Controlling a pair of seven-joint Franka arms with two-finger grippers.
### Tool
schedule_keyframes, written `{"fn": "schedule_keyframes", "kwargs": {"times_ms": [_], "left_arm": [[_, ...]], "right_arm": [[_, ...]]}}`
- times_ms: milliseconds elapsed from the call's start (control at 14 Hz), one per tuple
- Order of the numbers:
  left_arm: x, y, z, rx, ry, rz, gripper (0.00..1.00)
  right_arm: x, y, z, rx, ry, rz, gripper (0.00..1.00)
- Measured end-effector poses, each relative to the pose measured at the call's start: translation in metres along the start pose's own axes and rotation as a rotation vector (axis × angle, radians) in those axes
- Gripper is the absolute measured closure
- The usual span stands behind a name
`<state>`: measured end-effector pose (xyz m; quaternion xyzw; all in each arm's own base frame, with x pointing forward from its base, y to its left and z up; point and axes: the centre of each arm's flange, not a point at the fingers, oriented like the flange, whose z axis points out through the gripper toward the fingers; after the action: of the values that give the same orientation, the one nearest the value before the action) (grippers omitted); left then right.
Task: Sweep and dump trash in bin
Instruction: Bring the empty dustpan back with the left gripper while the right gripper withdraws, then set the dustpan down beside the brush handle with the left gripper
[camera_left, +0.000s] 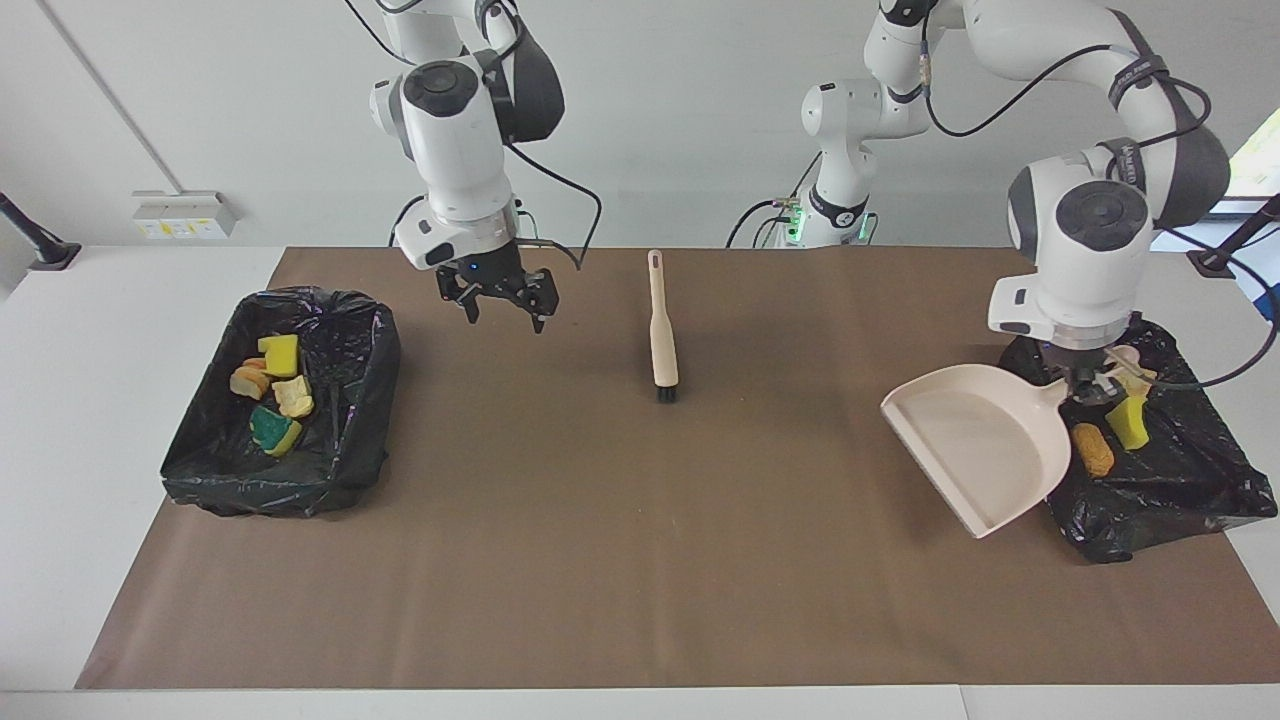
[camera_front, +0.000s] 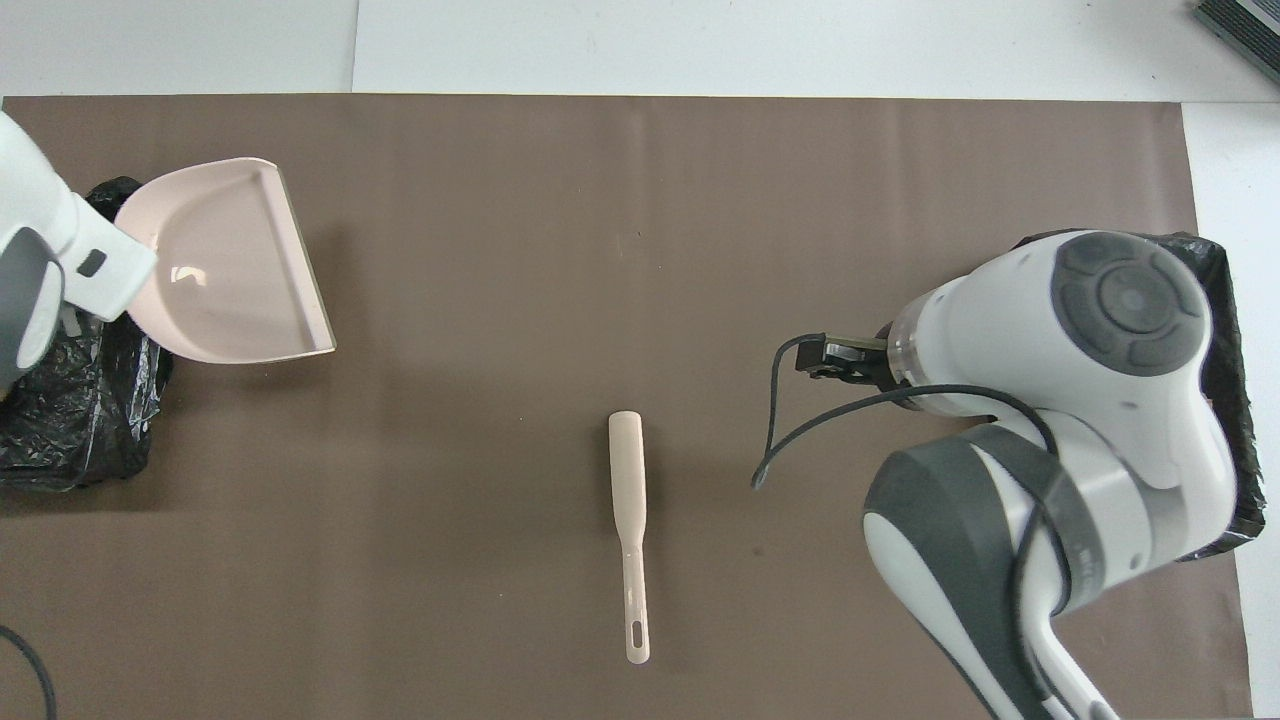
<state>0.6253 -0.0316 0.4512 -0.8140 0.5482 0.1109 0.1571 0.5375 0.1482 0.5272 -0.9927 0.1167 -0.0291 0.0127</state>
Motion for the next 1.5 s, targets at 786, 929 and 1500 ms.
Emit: {"fn": "schedule_keyframes", "kwargs": {"times_ms": [786,929,1500], "left_arm": [[0.197,0.101,-0.046,-0.211,0.120,-0.599,0.67],[0.218,0.103,-0.060,-0.231,0.111,-0.667,0.67],[0.302,0.152,-0.086,-0.277,0.083,-0.820,0.67]], "right_arm": [[0.039,0.108,-0.087,0.013,0.090,0.138,0.00],[0.042,0.129,-0.101,-0.005,0.086,0.074,0.00],[0.045,0.157,-0.116,-0.150,0.079,-0.268,0.00]]}}
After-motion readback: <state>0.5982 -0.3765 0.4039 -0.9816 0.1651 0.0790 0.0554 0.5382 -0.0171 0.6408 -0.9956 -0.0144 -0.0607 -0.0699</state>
